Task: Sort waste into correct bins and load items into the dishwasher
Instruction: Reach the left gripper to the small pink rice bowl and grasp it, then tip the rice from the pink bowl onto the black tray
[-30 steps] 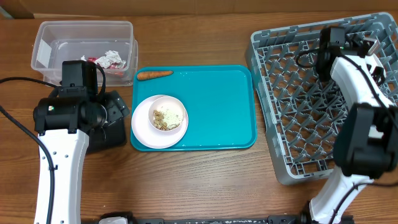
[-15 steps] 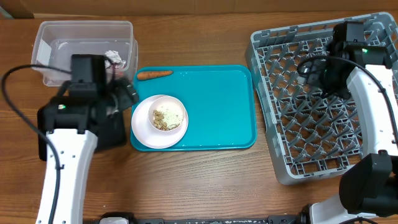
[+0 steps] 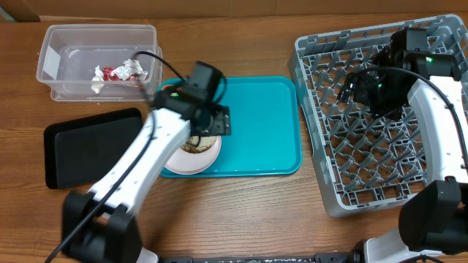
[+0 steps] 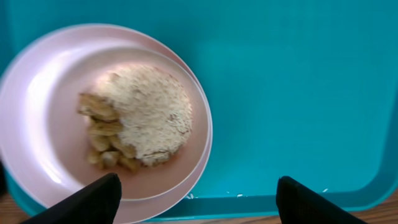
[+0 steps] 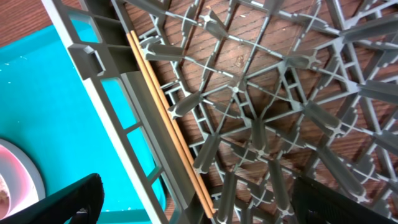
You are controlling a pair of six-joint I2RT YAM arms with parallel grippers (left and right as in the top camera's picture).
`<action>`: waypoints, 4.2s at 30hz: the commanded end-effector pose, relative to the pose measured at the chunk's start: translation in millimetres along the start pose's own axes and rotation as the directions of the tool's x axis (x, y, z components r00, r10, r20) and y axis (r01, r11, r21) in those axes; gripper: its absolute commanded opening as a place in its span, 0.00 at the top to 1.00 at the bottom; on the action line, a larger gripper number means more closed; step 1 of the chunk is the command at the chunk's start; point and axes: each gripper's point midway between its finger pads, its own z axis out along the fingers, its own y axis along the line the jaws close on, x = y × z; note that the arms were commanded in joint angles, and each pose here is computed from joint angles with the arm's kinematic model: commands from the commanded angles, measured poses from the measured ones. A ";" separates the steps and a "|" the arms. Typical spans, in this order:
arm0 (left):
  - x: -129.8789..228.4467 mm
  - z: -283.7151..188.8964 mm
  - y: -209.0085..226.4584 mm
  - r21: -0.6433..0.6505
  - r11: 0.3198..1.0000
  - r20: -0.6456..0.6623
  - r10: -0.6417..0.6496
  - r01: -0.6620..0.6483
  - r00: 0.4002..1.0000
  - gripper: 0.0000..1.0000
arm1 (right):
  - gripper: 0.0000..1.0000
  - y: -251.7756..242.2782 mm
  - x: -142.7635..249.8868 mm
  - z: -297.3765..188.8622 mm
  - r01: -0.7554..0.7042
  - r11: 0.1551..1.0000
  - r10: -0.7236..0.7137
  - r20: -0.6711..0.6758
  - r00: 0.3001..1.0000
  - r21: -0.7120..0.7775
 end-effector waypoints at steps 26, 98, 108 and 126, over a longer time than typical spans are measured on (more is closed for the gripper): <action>10.9 76.5 -25.2 0.040 0.998 -0.120 0.057 -0.053 0.991 0.56 | 0.01 3.1 3.1 -2.0 0.007 1.000 -0.007 -0.009 1.000 -0.015; -52.3 -44.8 177.2 0.548 0.797 -0.023 -0.287 0.253 0.958 0.96 | 0.01 -3.5 5.6 -1.9 0.005 1.000 -0.004 -0.018 1.000 0.022; -38.3 -44.0 191.4 0.826 0.531 0.028 -0.376 0.190 0.926 0.96 | 0.01 -3.6 6.5 -2.1 0.004 1.000 -0.004 -0.021 1.000 0.022; -37.1 -40.1 221.6 0.937 0.104 -0.206 -0.605 0.333 0.769 0.96 | 0.01 -3.9 8.3 -2.1 0.003 1.000 -0.002 -0.028 1.000 0.024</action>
